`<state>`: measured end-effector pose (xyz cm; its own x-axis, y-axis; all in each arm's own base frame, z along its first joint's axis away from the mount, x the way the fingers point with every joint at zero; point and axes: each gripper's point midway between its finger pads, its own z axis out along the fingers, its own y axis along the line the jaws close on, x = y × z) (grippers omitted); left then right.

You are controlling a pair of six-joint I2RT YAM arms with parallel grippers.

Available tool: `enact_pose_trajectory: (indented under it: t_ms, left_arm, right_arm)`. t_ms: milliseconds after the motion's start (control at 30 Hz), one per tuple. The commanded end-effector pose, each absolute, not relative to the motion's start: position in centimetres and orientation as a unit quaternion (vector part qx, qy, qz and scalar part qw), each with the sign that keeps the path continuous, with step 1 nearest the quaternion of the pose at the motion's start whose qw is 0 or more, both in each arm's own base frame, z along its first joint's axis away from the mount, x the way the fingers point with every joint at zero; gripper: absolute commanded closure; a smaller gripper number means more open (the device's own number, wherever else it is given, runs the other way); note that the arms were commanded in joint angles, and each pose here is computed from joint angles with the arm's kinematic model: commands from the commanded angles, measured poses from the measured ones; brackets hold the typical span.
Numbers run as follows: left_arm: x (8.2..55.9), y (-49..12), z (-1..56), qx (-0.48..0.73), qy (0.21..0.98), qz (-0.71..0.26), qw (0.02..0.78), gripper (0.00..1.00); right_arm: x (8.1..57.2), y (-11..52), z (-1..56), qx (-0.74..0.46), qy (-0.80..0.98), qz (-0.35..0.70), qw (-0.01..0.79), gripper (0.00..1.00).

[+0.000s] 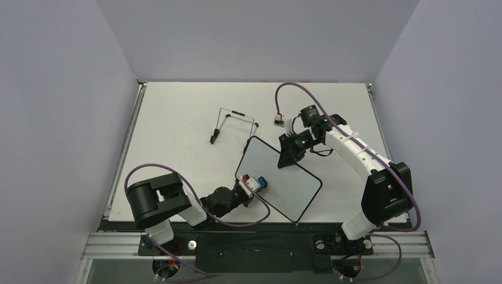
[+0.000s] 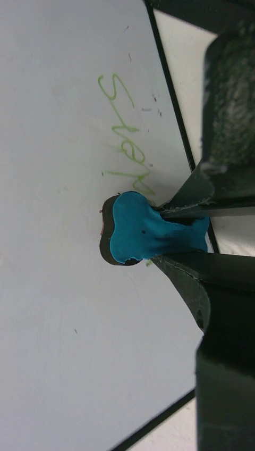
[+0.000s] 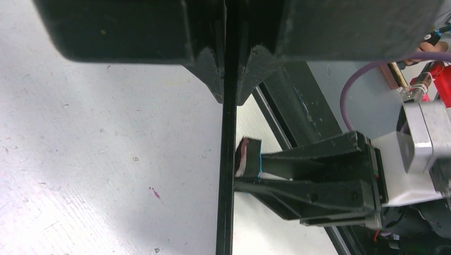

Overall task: Erase the whiteboard
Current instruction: Erase the whiteboard at the whiteboard stand.

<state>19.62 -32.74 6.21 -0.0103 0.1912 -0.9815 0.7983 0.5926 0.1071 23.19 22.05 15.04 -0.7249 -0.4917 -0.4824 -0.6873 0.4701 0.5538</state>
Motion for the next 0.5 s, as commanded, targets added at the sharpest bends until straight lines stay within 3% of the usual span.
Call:
enact_pose_trajectory:
  t_ms: [0,167,467]
  left_arm:
    - [22.2,-30.7,7.2,0.301,0.673,-0.255,0.626,1.0]
    - [22.5,-30.0,6.6,0.294,0.677,-0.25,0.626,1.0]
    - [20.4,-34.0,6.7,0.377,0.673,-0.207,0.603,1.0]
  right_arm:
    - [22.5,23.4,18.0,-0.369,0.812,0.423,0.16,1.0]
    - [22.5,23.3,18.0,-0.369,0.813,0.422,0.161,1.0]
    - [22.7,23.4,17.9,-0.366,0.814,0.421,0.158,1.0]
